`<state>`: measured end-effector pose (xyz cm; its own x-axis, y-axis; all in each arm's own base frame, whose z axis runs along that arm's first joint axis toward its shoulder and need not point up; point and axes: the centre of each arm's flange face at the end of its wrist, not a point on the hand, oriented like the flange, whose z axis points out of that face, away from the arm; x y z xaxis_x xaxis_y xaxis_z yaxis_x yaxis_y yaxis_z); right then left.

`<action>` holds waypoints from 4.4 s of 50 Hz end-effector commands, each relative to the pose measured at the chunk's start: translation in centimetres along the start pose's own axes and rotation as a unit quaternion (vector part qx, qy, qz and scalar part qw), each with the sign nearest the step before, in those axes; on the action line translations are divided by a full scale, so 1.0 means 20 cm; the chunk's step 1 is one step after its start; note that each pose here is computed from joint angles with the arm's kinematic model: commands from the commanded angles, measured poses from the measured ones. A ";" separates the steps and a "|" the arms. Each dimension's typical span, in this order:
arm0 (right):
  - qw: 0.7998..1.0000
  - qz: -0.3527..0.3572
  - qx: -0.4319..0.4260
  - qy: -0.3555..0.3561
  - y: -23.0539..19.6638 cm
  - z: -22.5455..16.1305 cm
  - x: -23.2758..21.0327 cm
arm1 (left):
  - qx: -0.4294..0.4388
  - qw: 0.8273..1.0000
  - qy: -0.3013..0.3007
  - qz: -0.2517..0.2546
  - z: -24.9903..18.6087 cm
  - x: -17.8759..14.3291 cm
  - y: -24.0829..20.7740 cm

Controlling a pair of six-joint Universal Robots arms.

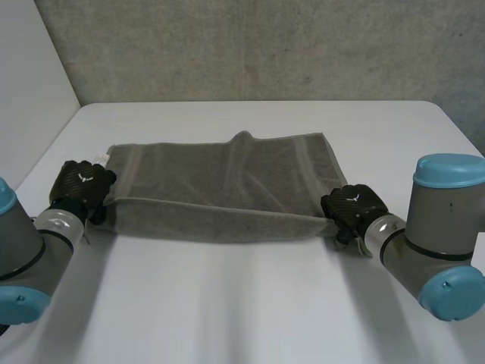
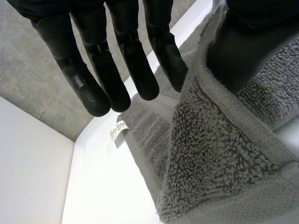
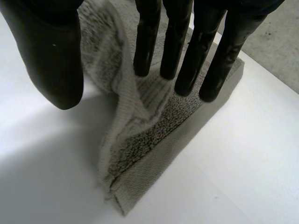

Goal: Fold the towel.

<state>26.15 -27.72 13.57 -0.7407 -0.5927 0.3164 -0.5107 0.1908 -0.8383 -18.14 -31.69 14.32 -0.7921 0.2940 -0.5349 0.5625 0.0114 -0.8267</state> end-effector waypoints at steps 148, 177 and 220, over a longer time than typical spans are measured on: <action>0.995 -0.070 0.058 0.046 -0.25 -0.24 0.24 | 0.067 0.984 0.073 -0.147 -0.14 0.01 -0.28; 0.991 -0.096 -0.016 0.095 0.20 0.00 0.37 | 0.065 0.985 0.065 -0.147 -0.12 0.03 -0.20; 0.939 -0.297 0.171 -0.008 -0.25 -0.09 -0.69 | 0.067 0.985 0.057 -0.147 -0.12 0.02 -0.19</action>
<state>38.21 -20.58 18.09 -0.4700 -0.4784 0.7418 -0.5944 -0.4497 -0.6666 -20.07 -29.44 17.78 -0.8803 0.4021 -0.2520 0.2694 -0.0137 -0.9629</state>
